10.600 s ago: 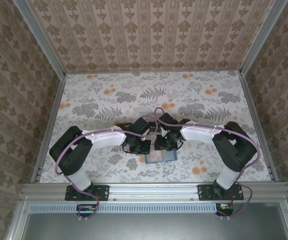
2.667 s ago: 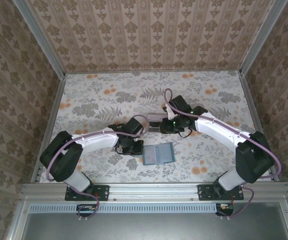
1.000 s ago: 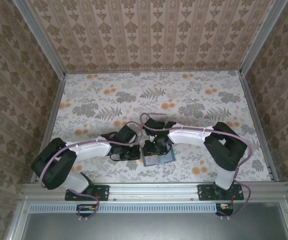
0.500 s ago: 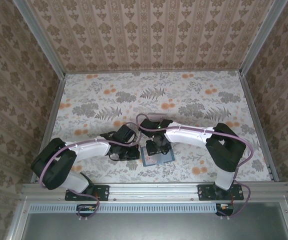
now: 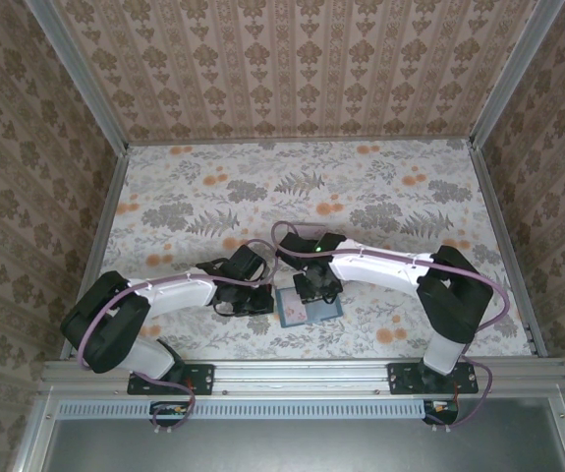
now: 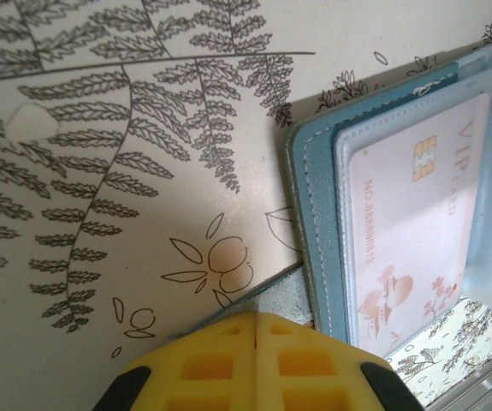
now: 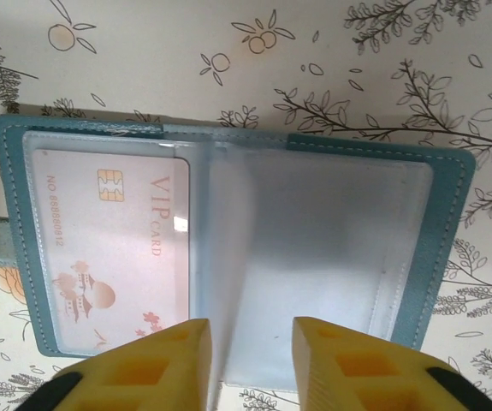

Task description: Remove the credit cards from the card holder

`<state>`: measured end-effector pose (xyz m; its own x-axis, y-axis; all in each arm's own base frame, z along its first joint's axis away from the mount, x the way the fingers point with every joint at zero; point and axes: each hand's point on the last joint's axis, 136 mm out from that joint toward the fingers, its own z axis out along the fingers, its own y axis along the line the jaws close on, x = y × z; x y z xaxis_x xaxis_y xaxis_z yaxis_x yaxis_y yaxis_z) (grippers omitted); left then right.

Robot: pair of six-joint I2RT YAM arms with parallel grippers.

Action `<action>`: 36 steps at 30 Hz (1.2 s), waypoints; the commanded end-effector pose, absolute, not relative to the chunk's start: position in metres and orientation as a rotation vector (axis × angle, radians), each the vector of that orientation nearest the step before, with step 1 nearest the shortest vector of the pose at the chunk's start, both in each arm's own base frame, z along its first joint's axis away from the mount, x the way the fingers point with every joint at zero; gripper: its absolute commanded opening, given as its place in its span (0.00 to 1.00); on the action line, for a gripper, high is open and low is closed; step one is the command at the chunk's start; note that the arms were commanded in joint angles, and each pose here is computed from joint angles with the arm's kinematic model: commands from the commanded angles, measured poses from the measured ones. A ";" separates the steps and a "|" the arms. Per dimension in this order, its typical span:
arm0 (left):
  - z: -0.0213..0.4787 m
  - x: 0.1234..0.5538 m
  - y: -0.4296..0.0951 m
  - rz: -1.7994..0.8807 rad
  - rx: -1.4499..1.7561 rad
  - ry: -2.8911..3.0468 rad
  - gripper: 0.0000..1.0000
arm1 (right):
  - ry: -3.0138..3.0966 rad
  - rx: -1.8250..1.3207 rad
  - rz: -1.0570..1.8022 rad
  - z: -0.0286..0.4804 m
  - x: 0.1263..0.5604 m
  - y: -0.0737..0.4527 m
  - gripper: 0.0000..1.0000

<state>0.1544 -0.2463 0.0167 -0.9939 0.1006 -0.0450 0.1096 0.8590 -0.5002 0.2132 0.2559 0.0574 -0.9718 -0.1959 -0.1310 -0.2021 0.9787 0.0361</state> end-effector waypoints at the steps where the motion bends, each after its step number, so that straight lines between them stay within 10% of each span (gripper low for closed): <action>1: 0.007 0.141 -0.227 -0.697 0.175 3.102 0.07 | 3.000 -0.314 -0.020 0.061 0.208 0.234 0.29; 15: 0.005 0.143 -0.229 -0.674 0.183 3.119 0.07 | 3.032 -0.285 -0.019 0.036 0.210 0.215 0.05; 26: 0.025 0.158 -0.239 -0.681 0.221 3.068 0.09 | 3.039 -0.260 -0.097 0.030 0.205 0.198 0.27; 36: 0.050 0.170 -0.267 -0.799 0.225 2.994 0.09 | 3.009 -0.251 -0.007 0.057 0.207 0.206 0.27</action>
